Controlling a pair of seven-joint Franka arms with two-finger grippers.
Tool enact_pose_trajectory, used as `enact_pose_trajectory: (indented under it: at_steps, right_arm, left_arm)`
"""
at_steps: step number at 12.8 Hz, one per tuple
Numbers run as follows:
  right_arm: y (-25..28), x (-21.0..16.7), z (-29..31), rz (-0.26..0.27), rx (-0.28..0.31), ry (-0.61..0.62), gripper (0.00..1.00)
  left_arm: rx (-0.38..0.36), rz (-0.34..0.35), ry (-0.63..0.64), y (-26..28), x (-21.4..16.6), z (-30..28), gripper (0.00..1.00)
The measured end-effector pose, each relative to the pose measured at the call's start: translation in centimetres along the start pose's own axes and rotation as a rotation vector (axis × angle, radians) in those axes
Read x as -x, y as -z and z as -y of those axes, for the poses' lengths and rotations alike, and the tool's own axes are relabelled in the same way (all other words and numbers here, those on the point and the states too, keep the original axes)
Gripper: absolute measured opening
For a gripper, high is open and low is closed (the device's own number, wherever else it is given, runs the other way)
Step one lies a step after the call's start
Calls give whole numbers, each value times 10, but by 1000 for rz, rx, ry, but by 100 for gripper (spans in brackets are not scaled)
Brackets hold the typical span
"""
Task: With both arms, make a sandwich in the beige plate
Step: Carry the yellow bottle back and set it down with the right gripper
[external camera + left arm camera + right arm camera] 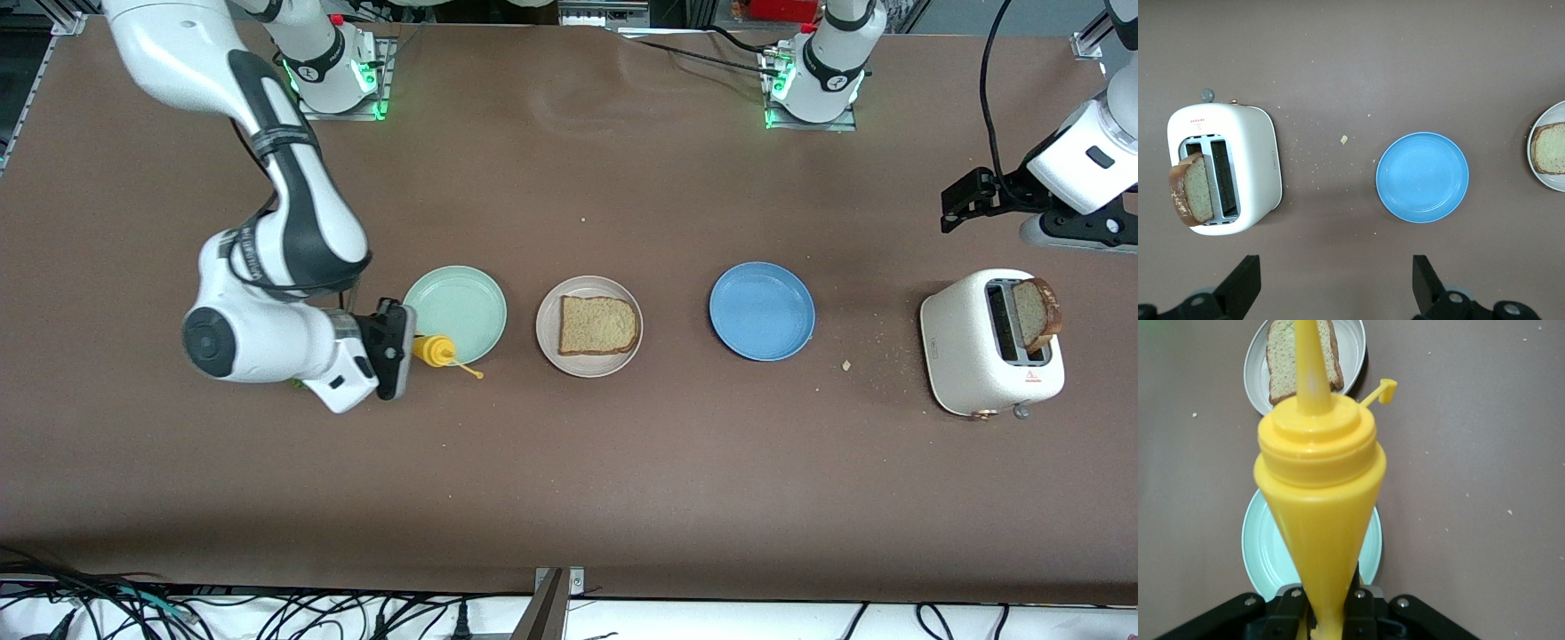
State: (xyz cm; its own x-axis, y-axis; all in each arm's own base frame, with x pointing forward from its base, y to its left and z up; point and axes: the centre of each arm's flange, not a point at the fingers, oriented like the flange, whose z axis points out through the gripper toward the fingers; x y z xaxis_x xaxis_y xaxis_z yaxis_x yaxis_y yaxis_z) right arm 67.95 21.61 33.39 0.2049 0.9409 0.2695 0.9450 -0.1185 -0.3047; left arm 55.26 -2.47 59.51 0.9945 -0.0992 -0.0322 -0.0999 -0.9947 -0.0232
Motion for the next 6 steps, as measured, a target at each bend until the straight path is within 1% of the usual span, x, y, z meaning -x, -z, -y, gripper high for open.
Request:
enact_pose_trajectory:
  at_steps: [2,3,6]
  right_arm:
    - [6,26,-6,-25,-47,62,17]
    - [6,44,-12,-51,-73,90,17]
    - [0,108,-36,-123,-107,190,17]
  left_arm:
    - [0,0,0,0,0,0,100]
    - [0,0,0,0,0,0,100]
    - [0,0,0,0,0,0,100]
